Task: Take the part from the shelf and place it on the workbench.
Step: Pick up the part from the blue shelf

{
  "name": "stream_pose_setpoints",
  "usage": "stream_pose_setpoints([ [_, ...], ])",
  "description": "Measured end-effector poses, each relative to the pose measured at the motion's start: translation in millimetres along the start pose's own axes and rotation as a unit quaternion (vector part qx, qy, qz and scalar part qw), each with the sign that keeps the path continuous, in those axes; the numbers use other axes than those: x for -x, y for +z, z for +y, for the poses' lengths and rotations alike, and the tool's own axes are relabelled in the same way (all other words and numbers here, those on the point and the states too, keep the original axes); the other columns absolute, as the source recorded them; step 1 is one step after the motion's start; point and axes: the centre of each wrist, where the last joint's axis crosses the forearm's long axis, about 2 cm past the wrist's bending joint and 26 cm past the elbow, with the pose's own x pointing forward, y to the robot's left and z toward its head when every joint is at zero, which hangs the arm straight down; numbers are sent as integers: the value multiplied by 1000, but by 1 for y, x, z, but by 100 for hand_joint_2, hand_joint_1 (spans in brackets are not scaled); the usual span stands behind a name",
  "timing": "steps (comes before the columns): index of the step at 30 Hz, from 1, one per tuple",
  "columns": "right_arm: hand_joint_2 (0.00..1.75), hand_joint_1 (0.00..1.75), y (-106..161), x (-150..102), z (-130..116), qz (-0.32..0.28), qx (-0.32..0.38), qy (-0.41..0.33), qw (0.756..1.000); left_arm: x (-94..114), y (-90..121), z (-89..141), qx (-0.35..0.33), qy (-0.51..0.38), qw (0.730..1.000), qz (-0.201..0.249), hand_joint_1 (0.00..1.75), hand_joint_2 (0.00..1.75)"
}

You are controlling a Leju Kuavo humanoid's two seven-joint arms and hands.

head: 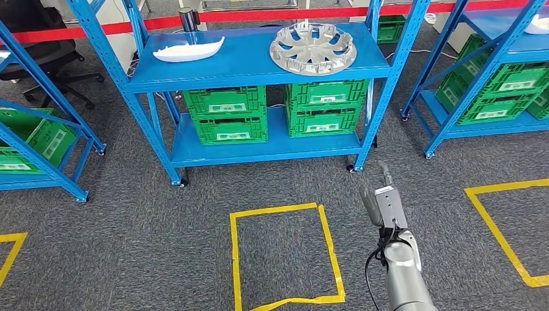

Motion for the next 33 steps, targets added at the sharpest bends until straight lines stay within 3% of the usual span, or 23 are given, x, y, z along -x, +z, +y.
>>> stream_pose_setpoints([
  [11,0,0,-22,-66,6,-156,3,-28,987,-2,0,-1,0,4,1000,-6,0,0],
  [21,0,0,-31,-132,20,-283,-22,-106,953,-3,0,-1,-5,10,1000,-12,0,0],
  [33,0,0,-33,-154,29,-322,-32,-135,936,-1,0,1,-16,18,1000,-8,0,0],
])
